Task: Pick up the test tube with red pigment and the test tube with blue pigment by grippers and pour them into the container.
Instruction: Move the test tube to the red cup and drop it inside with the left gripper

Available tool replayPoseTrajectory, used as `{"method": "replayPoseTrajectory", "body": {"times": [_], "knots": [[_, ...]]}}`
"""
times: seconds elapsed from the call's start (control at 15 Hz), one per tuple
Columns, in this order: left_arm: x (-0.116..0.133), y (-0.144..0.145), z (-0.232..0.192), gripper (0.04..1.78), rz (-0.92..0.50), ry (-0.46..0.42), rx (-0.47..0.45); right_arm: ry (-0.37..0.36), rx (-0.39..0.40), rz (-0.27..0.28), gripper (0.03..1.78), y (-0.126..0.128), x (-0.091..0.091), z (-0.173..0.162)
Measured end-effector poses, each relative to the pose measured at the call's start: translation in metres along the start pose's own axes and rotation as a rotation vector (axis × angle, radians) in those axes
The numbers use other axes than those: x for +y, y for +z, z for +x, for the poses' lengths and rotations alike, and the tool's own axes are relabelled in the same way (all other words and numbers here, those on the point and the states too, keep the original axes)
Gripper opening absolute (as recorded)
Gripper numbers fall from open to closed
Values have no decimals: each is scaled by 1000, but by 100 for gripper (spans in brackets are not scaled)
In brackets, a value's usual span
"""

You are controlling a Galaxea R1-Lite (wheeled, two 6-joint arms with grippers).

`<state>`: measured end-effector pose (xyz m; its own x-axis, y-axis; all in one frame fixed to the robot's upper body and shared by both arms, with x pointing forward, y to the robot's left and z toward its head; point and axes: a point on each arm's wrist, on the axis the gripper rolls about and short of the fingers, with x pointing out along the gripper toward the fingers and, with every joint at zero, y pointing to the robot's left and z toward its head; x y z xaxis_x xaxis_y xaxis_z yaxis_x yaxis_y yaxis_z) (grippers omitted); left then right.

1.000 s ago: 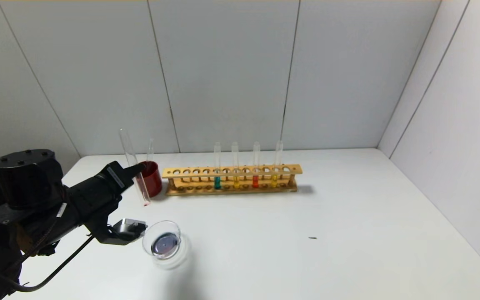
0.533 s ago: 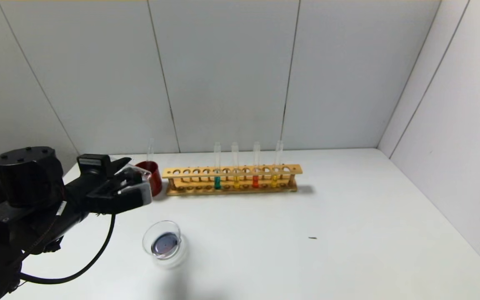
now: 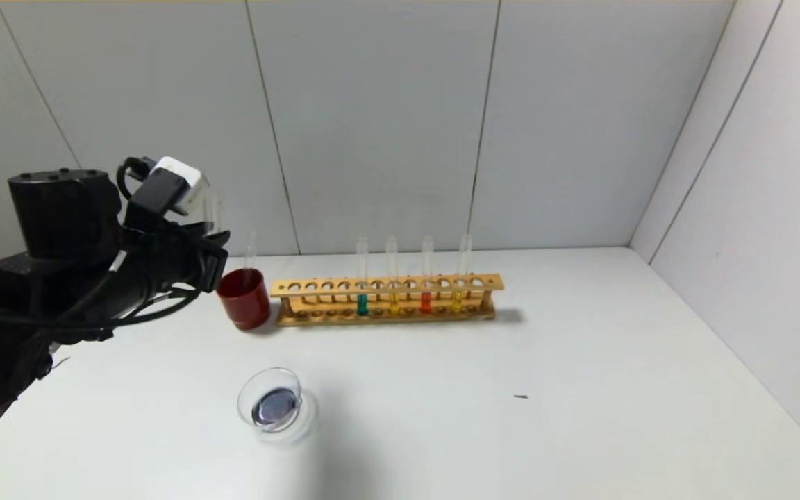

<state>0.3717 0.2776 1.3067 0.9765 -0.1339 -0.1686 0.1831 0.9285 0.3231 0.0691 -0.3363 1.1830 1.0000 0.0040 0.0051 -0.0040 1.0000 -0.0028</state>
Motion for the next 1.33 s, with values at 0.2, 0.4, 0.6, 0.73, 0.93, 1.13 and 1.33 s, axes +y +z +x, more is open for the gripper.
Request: {"method": "replayPoseTrajectory", "body": {"times": [0.2,0.4,0.6,0.73,0.93,1.13,1.33], "knots": [[20,3,6,31,-220,-6,26,0,0,0,175,0,0,0],[34,-4,17,31,-286,4,30,0,0,0,175,0,0,0],[42,-13,35,31,-309,29,34,0,0,0,175,0,0,0],[43,-22,52,31,-314,36,27,0,0,0,175,0,0,0],[42,-38,74,31,-319,39,45,0,0,0,175,0,0,0],[42,-51,91,31,-326,43,75,0,0,0,175,0,0,0],[42,-63,101,31,-333,48,99,0,0,0,175,0,0,0]]}}
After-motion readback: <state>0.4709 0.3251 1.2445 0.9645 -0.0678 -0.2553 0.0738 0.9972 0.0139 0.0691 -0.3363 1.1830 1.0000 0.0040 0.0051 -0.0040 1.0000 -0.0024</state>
